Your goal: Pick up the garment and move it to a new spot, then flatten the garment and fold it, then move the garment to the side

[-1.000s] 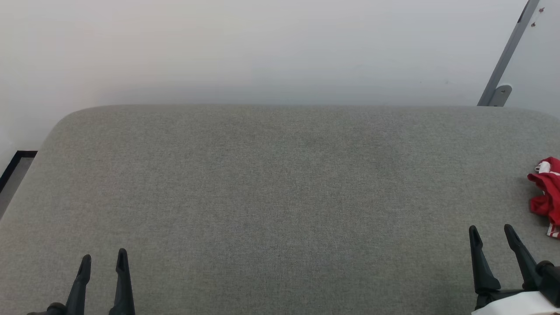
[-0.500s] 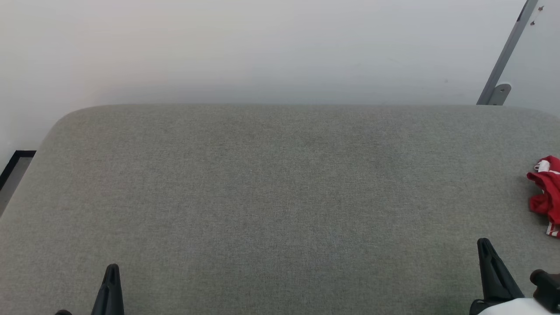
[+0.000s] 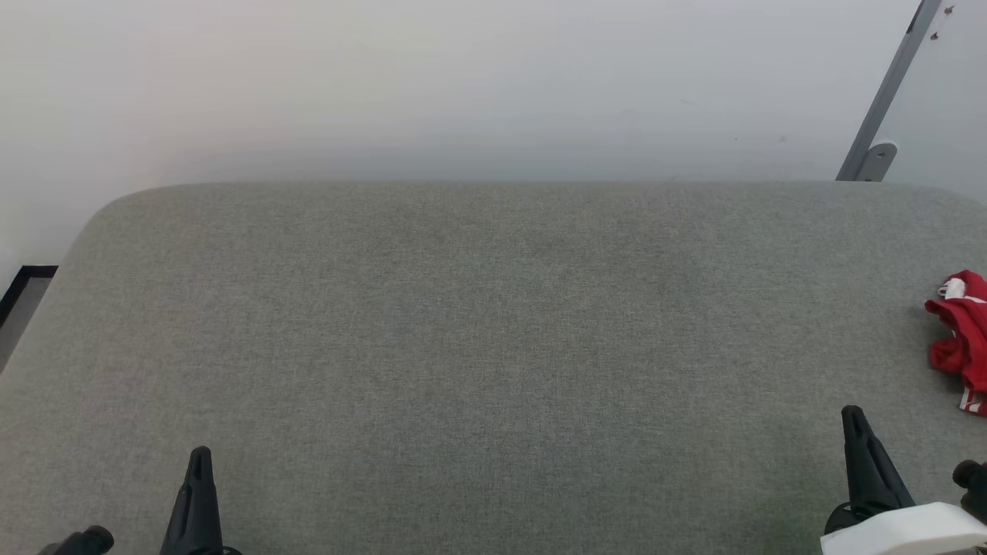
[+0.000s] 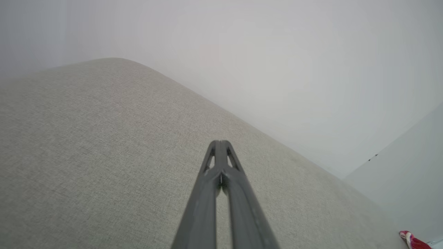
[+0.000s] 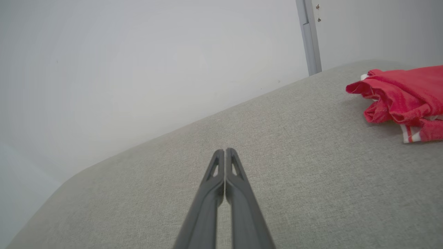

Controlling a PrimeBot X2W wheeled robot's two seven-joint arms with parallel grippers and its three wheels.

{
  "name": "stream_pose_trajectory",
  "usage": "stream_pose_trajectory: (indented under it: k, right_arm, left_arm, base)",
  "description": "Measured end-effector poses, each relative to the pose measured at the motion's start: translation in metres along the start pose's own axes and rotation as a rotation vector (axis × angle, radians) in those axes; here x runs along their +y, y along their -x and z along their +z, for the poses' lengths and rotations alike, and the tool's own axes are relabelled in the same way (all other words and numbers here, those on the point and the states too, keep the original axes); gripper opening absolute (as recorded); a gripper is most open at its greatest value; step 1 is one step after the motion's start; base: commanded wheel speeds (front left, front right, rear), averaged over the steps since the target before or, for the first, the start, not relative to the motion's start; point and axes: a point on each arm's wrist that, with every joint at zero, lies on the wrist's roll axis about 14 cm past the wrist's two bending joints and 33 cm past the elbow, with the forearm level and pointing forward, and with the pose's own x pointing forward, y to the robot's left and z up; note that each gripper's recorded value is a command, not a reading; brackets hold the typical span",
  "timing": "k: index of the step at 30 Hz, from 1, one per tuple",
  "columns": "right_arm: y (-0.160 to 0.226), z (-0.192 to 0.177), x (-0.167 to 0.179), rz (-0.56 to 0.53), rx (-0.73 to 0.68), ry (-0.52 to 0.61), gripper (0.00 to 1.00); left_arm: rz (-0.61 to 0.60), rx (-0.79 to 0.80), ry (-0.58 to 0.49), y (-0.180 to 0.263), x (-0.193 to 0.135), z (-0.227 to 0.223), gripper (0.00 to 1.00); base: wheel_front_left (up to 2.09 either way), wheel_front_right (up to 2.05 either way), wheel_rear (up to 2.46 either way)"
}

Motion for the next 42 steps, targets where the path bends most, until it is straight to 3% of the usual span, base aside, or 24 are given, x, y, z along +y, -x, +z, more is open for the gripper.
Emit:
stream_pose_trajectory:
  k: [42]
  right_arm:
    - [-0.016,0.002,0.005,-0.042,0.014,-0.571,0.00]
  left_arm:
    - [0.008,0.068,0.522,-0.033,-0.016,-0.010,0.00]
  base:
    - [0.00,0.00,0.00]
